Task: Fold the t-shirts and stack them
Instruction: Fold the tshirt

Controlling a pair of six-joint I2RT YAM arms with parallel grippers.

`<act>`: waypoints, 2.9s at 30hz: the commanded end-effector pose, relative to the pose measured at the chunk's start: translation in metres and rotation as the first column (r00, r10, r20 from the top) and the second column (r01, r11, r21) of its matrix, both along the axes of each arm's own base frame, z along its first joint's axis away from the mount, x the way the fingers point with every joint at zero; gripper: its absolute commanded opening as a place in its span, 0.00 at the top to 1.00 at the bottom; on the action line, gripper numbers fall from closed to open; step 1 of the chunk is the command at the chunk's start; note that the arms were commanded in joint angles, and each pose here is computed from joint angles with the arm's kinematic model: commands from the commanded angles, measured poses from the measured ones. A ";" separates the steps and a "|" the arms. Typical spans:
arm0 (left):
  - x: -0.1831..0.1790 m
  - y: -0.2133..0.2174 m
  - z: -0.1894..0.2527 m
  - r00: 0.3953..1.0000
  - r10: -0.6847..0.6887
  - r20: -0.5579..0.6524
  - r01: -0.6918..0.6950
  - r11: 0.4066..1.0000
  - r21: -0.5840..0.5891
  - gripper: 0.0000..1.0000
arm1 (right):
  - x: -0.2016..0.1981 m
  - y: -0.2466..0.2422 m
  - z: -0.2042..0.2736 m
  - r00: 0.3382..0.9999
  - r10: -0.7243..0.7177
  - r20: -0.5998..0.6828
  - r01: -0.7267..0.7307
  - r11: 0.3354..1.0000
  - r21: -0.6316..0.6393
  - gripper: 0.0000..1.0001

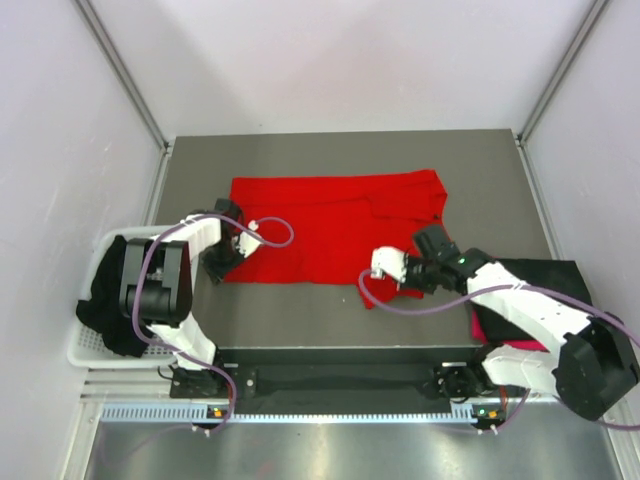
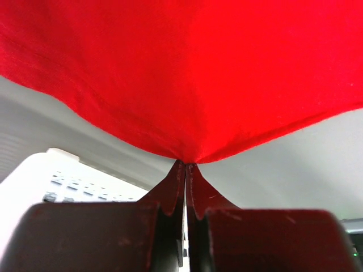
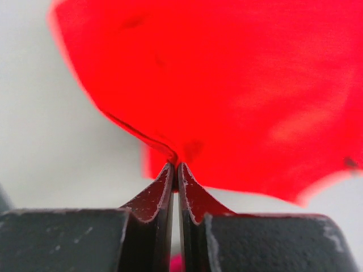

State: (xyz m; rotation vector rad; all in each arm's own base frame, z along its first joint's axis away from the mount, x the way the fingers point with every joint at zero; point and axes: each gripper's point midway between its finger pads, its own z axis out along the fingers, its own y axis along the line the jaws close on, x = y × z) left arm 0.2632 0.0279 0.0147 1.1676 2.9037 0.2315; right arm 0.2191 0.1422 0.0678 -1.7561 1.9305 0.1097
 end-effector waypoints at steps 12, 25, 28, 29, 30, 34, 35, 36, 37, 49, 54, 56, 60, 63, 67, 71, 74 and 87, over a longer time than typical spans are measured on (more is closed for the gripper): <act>0.086 -0.010 0.085 0.927 0.005 0.375 0.018 0.998 -0.058 1.00 | 0.093 -0.009 0.151 0.934 -0.226 0.278 0.160 0.957 0.240 0.96; 0.162 -0.010 0.084 0.907 0.027 0.421 -0.011 0.999 -0.039 1.00 | 0.193 -0.019 0.158 0.877 -0.394 0.276 0.317 0.904 0.286 0.96; 0.178 -0.013 0.080 0.905 0.034 0.424 -0.015 0.999 -0.049 1.00 | 0.215 -0.019 0.153 0.872 -0.414 0.261 0.337 0.894 0.294 0.96; 0.185 -0.014 0.077 0.905 0.037 0.424 -0.017 0.999 -0.050 1.00 | 0.223 -0.018 0.142 0.875 -0.418 0.244 0.349 0.894 0.282 0.96; 0.189 -0.013 0.077 0.903 0.037 0.427 -0.019 0.999 -0.048 1.00 | 0.230 -0.016 0.145 0.873 -0.421 0.247 0.349 0.892 0.288 0.96; 0.203 -0.011 0.068 0.905 0.039 0.423 -0.029 0.999 -0.031 1.00 | 0.252 -0.017 0.135 0.864 -0.445 0.236 0.373 0.880 0.295 0.96; 0.207 -0.011 0.069 0.902 0.038 0.430 -0.028 0.999 -0.030 1.00 | 0.257 -0.018 0.126 0.866 -0.446 0.225 0.379 0.881 0.284 0.96; 0.209 -0.010 0.069 0.899 0.037 0.436 -0.029 0.999 -0.026 1.00 | 0.263 -0.017 0.129 0.863 -0.448 0.234 0.378 0.879 0.290 0.96; 0.211 -0.010 0.065 0.902 0.037 0.429 -0.030 0.999 -0.023 1.00 | 0.266 -0.017 0.128 0.861 -0.452 0.232 0.382 0.878 0.289 0.96; 0.225 -0.003 0.068 0.889 0.046 0.456 -0.057 0.998 0.011 1.00 | 0.310 -0.018 0.111 0.839 -0.494 0.227 0.425 0.856 0.294 0.96; 0.222 -0.003 0.064 0.896 0.051 0.441 -0.064 0.998 0.014 1.00 | 0.323 -0.016 0.112 0.835 -0.501 0.228 0.428 0.851 0.304 0.96; 0.222 -0.002 0.061 0.898 0.051 0.436 -0.065 0.998 0.018 1.00 | 0.328 -0.014 0.111 0.833 -0.505 0.226 0.431 0.849 0.307 0.96; 0.224 0.001 0.056 0.900 0.050 0.434 -0.073 0.997 0.035 1.00 | 0.332 -0.014 0.104 0.832 -0.511 0.217 0.440 0.846 0.302 0.96; 0.225 0.001 0.054 0.900 0.055 0.433 -0.077 0.996 0.035 1.00 | 0.335 -0.014 0.097 0.833 -0.512 0.211 0.444 0.845 0.297 0.96; 0.231 0.001 0.054 0.893 0.061 0.447 -0.084 0.996 0.032 1.00 | 0.338 -0.014 0.092 0.832 -0.514 0.210 0.448 0.844 0.294 0.95; 0.235 0.002 0.055 0.881 0.089 0.465 -0.116 0.993 0.030 0.99 | 0.341 -0.013 0.093 0.827 -0.522 0.209 0.453 0.838 0.303 0.92; 0.240 -0.002 0.071 0.842 0.155 0.517 -0.166 0.986 -0.024 0.76 | 0.338 -0.013 0.105 0.806 -0.555 0.207 0.470 0.812 0.346 0.73; 0.204 -0.066 0.105 0.764 0.254 0.593 -0.082 0.950 -0.302 0.70 | 0.275 0.023 0.086 0.926 -0.376 0.018 0.350 0.876 0.331 0.56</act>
